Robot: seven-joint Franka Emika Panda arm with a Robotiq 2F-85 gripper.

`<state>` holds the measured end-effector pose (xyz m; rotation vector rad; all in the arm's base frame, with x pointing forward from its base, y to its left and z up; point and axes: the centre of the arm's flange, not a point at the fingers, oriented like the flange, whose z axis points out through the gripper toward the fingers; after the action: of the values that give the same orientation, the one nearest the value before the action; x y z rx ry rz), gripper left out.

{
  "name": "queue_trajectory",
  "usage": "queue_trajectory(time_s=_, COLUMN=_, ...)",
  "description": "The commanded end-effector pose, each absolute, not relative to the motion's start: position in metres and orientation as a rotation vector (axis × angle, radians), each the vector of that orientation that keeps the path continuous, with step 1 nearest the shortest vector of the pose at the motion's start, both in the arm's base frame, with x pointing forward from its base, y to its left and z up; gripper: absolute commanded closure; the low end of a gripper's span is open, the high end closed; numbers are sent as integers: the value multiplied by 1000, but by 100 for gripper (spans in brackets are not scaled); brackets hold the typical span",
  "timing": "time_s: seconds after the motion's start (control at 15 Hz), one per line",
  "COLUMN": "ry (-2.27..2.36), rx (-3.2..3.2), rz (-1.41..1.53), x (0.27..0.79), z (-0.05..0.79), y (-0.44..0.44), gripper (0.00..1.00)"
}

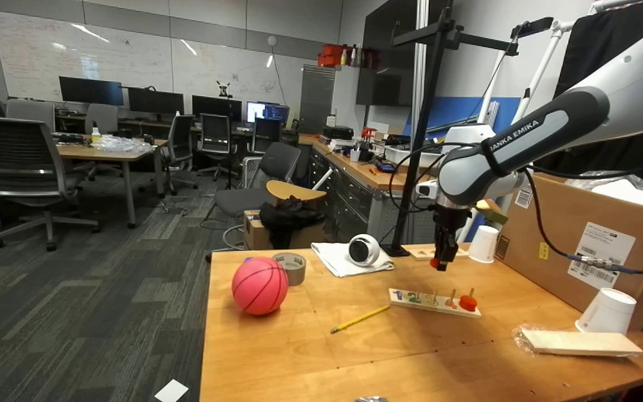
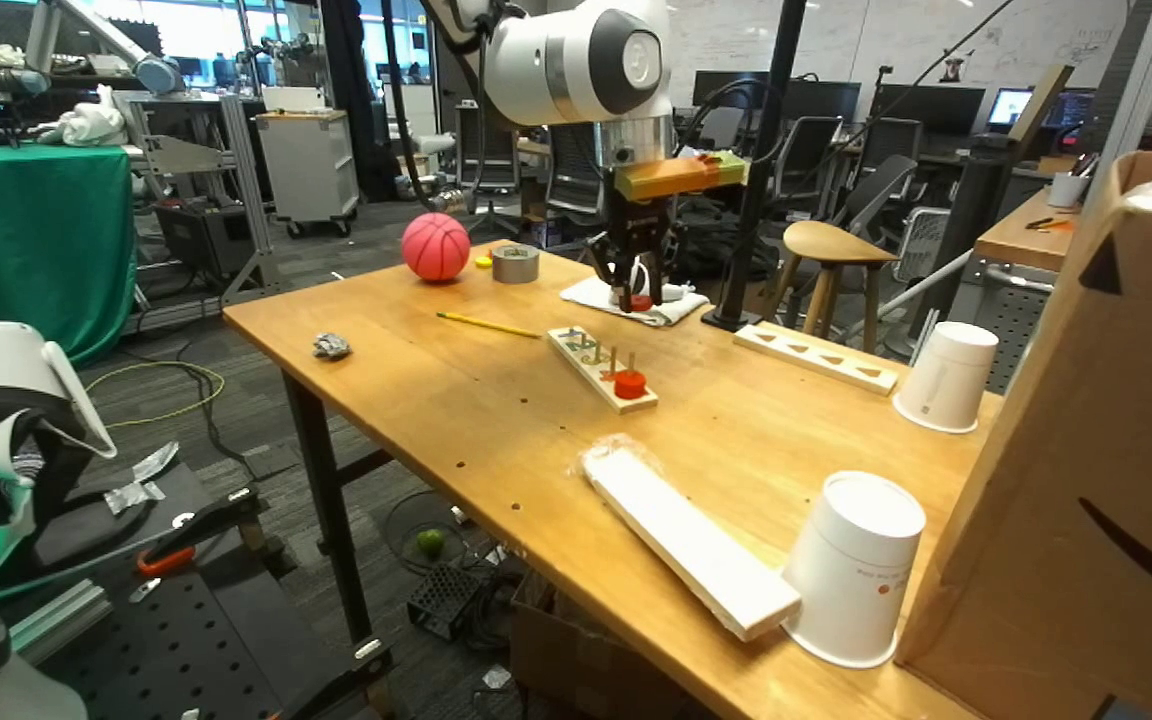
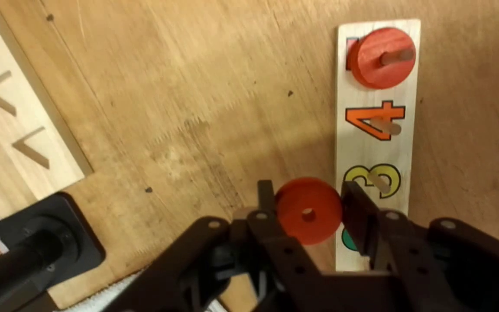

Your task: Place the right and left stacks of orange round blocks in the first right position on the wooden board, respectively.

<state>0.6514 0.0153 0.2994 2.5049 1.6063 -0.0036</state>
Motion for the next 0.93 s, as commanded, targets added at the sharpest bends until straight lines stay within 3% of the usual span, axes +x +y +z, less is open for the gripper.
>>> queue_trajectory(time_s=0.0, ry=1535, rx=2510, rz=-1, x=631, z=315, y=-9, gripper=83)
queue_trajectory(time_s=0.87, ry=1404, rx=2600, rz=-34, x=580, z=325, y=-50, gripper=83)
